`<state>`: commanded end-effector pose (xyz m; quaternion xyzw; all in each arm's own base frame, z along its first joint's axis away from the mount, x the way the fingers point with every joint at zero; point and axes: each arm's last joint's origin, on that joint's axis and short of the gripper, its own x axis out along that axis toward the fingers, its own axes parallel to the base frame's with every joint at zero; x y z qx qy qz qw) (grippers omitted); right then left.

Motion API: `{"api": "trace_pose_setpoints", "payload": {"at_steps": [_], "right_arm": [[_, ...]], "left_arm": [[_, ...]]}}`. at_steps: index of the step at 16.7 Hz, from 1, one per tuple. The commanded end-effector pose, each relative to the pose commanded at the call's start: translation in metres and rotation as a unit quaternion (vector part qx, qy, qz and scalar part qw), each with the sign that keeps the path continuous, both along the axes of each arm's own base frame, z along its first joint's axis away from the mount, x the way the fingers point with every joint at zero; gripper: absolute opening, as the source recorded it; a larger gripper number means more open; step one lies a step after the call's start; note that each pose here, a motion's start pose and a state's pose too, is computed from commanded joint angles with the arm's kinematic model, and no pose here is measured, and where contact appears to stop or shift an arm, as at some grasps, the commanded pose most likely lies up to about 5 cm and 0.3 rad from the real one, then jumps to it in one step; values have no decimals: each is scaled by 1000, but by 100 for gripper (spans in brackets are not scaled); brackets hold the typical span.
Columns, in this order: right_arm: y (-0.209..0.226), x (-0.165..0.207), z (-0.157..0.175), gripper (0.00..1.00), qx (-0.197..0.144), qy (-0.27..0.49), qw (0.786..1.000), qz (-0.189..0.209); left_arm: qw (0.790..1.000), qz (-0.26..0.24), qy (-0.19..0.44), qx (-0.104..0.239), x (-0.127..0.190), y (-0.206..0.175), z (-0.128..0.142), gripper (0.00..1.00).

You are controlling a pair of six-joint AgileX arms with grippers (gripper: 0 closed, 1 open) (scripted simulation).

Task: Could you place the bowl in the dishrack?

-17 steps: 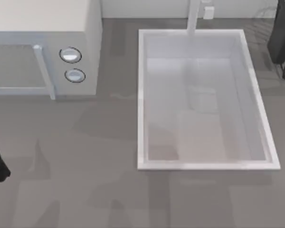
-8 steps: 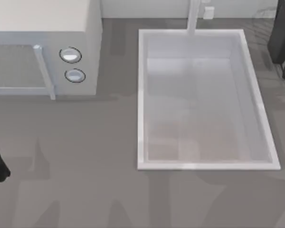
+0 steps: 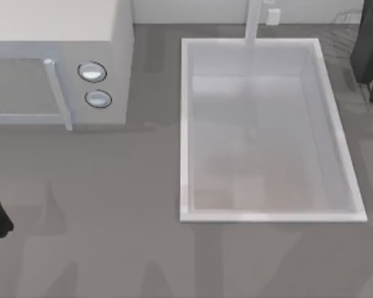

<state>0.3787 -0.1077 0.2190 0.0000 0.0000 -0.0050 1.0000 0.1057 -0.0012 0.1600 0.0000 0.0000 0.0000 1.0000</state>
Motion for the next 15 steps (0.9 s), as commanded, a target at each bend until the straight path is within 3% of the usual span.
{"api": "trace_pose_setpoints", "payload": {"at_steps": [12, 15], "right_arm": [[0, 0, 0, 98, 0, 0, 1000, 0], [0, 0, 0, 100, 0, 0, 1000, 0]], "left_arm": [[1000, 0, 0, 0, 0, 0, 0, 100], [1000, 0, 0, 0, 0, 0, 0, 100]]}}
